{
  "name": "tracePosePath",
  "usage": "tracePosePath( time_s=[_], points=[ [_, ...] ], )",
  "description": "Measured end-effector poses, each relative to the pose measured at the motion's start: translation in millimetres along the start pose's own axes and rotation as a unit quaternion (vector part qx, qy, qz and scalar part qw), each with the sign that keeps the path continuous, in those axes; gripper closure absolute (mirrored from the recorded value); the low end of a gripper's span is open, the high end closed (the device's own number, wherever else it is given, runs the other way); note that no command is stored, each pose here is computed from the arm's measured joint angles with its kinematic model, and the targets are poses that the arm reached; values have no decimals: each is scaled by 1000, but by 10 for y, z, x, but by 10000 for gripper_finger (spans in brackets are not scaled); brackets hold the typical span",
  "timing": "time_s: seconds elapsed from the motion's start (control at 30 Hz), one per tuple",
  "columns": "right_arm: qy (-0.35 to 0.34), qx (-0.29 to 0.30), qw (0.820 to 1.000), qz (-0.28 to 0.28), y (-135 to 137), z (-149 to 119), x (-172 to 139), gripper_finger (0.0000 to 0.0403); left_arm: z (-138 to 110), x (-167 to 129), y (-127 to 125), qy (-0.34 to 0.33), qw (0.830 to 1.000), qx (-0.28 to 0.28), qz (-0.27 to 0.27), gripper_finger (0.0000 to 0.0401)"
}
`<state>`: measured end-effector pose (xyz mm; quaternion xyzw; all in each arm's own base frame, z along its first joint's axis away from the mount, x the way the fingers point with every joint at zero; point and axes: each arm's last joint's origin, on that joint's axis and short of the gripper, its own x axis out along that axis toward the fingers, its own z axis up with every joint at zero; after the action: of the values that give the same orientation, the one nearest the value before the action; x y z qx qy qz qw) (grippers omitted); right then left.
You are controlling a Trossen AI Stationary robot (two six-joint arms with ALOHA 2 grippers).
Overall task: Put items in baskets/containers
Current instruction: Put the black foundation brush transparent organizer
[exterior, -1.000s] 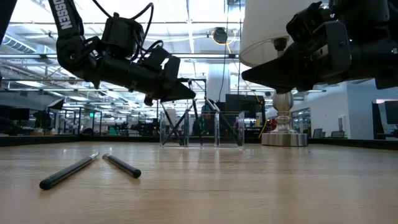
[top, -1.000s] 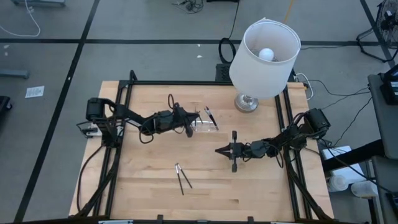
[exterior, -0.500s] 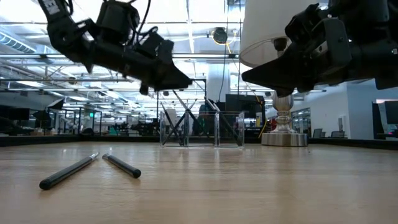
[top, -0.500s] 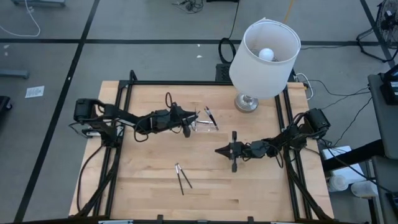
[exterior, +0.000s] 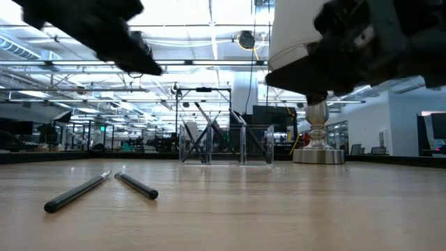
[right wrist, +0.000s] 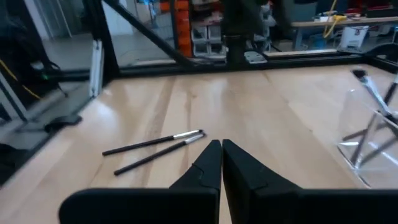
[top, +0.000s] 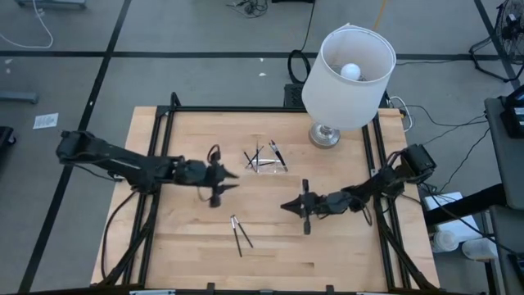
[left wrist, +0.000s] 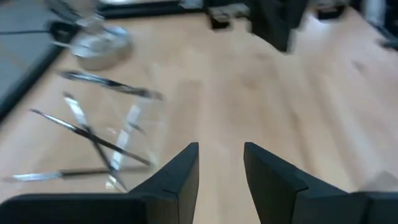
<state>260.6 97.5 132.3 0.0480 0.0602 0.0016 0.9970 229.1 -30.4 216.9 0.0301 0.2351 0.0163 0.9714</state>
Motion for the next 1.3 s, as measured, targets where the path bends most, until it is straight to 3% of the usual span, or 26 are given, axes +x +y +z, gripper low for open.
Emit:
tracePosePath(
  time_s=[0.27,0.43,0.67,0.83,1.07,1.3],
  points=[
    [152,-41,988,-8,431,180,694,403,-66,-247,-401,24,996,48,-78,265],
    [158,-45,982,93,708,260,1197,403,-91,-316,-551,18,996,62,-57,265],
    [221,-33,967,122,886,159,1659,403,-122,-392,-701,15,995,58,-73,265],
    [250,-1,962,108,867,-59,1751,403,-140,-431,-768,14,996,54,-76,265],
    [255,8,963,86,836,-77,1760,403,-147,-461,-808,7,996,59,-63,265],
    [297,18,953,53,757,-139,1737,403,-147,-462,-809,7,996,61,-62,265]
  ],
)
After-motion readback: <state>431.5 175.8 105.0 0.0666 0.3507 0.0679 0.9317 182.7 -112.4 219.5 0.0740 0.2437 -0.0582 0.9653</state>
